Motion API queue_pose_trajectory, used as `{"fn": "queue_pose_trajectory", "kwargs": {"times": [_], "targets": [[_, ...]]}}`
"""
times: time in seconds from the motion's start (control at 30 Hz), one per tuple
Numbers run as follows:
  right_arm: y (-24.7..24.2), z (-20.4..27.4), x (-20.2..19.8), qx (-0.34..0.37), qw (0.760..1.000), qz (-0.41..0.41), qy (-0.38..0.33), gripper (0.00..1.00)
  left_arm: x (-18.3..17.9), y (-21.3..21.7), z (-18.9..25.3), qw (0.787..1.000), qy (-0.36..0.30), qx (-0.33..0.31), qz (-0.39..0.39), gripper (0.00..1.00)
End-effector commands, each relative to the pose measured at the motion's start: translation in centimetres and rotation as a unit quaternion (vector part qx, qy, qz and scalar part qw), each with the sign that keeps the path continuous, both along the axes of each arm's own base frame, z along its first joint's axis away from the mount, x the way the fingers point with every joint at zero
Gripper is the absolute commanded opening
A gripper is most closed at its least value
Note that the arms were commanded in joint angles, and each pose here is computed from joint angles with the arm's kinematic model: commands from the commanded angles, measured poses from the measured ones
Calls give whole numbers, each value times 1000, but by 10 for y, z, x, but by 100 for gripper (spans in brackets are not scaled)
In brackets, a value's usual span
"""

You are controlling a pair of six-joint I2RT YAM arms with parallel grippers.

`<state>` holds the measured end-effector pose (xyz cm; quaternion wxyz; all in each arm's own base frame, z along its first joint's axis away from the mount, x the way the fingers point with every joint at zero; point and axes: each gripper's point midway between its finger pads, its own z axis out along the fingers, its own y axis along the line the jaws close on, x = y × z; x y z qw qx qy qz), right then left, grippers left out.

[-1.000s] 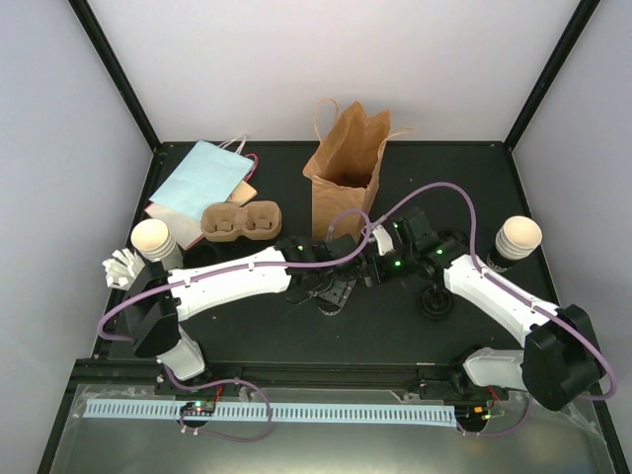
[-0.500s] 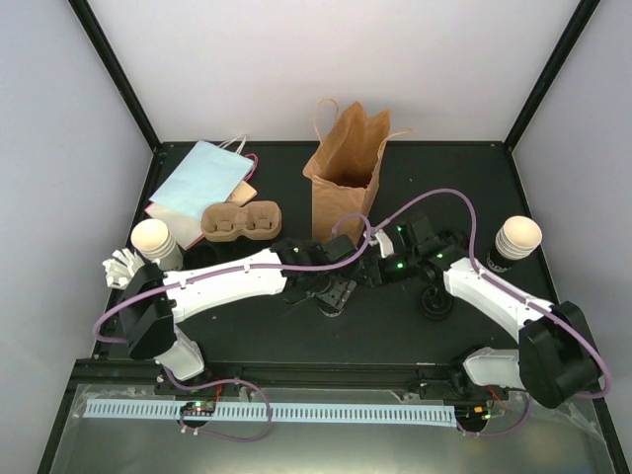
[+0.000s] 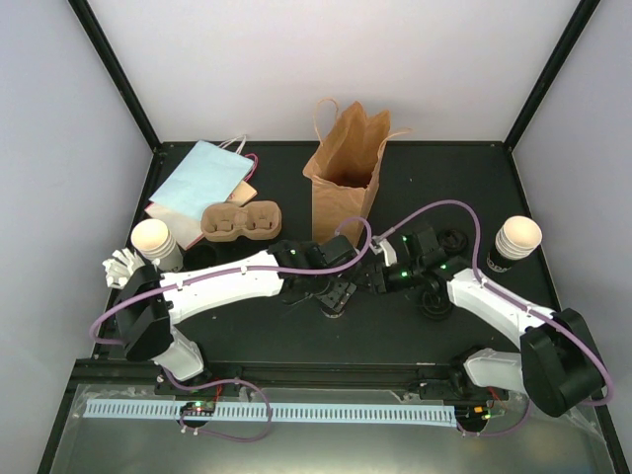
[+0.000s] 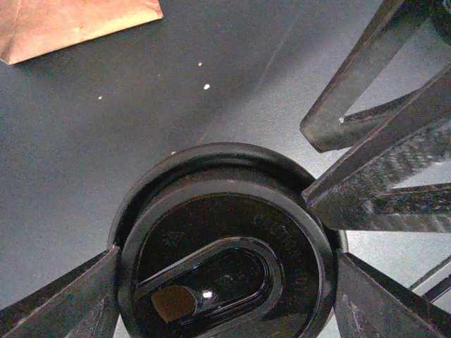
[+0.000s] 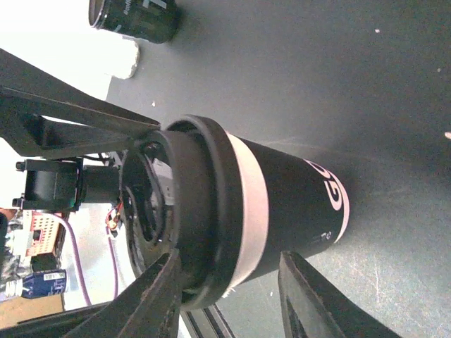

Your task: Pack the takeout coffee

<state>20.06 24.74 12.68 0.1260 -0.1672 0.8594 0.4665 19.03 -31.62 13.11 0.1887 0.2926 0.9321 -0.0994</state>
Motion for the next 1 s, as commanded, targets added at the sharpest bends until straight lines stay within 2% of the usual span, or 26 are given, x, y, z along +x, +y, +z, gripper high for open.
{"fn": "queue_pose_trajectory", "kwargs": {"times": [0.0, 0.33, 0.73, 0.97], "targets": [[-1, 0, 0, 14, 1000, -5, -9, 38, -10, 3, -13, 999, 25, 14, -21, 80], [-1, -3, 1, 11, 1000, -7, -4, 36, -13, 6, -21, 999, 32, 22, -27, 80], [-21, -52, 5, -59, 996, -45, 45, 33, -21, 9, -39, 998, 52, 24, -33, 80], [-27, -60, 1, -83, 993, -50, 60, 34, -25, 7, -46, 997, 60, 20, -38, 80]]}}
